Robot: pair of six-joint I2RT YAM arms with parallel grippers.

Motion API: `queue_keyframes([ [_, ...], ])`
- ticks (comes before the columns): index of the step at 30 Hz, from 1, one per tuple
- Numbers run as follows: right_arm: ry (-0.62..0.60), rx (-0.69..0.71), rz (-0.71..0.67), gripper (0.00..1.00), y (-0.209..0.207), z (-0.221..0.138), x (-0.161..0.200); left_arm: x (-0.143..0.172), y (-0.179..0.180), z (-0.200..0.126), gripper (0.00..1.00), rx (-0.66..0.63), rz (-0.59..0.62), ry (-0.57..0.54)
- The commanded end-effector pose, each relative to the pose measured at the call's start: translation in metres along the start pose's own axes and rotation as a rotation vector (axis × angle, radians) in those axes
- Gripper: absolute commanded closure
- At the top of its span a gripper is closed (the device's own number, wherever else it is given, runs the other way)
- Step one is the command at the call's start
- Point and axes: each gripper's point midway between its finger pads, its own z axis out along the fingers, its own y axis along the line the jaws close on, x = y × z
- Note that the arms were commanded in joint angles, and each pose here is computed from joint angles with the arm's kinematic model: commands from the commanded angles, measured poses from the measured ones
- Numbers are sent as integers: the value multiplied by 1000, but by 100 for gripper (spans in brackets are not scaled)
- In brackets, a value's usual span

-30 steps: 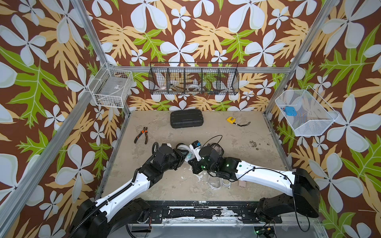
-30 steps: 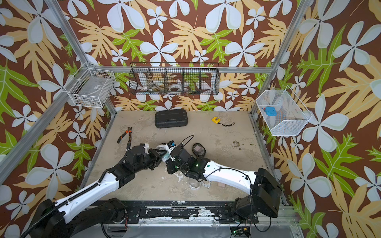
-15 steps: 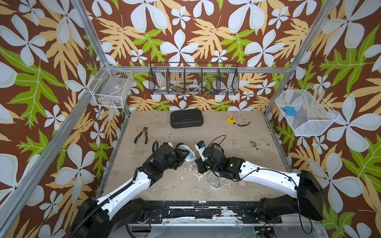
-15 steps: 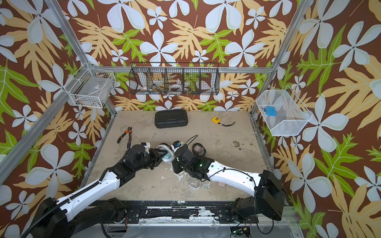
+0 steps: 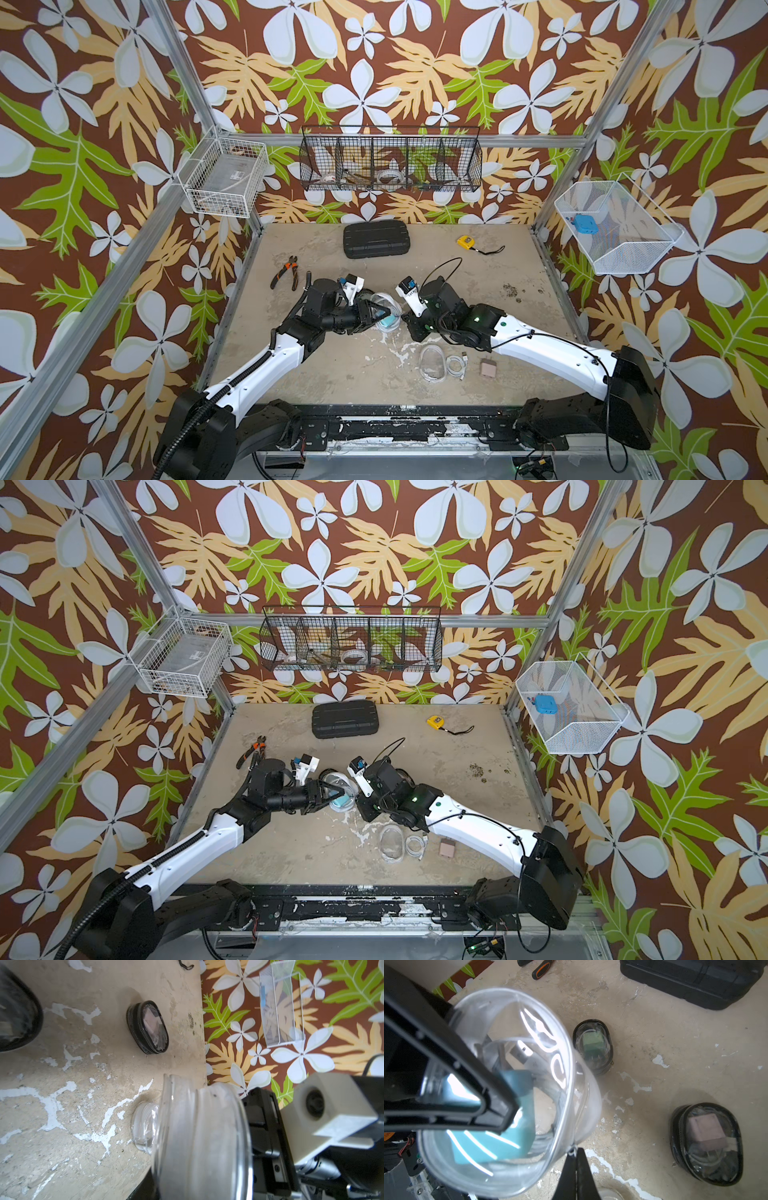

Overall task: Pack away charging kits
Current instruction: Zip the zipper on the storage bag.

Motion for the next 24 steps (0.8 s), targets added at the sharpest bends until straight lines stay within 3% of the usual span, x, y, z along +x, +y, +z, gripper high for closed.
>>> queue_keyframes([
  [1, -51, 137, -62, 100, -24, -6, -17, 42, 0, -4, 100, 53, 62, 207],
  [10, -230, 96, -125, 100, -14, -48, -54, 66, 22, -4, 100, 36, 108, 301],
  [15, -158, -63, -134, 100, 6, -35, -40, 69, 10, -7, 100, 96, 180, 326],
  [18, -117, -76, -135, 100, 2, -43, -34, 74, 0, -10, 100, 121, 243, 341],
  [19, -109, -95, -123, 97, -2, -48, -32, 77, -5, -10, 100, 131, 265, 346],
  [22, -127, -245, 5, 65, -7, -70, -34, 89, -22, -5, 100, 149, 350, 378],
  [24, -158, -444, 80, 46, 12, -88, -39, 96, -28, -2, 100, 140, 411, 401],
])
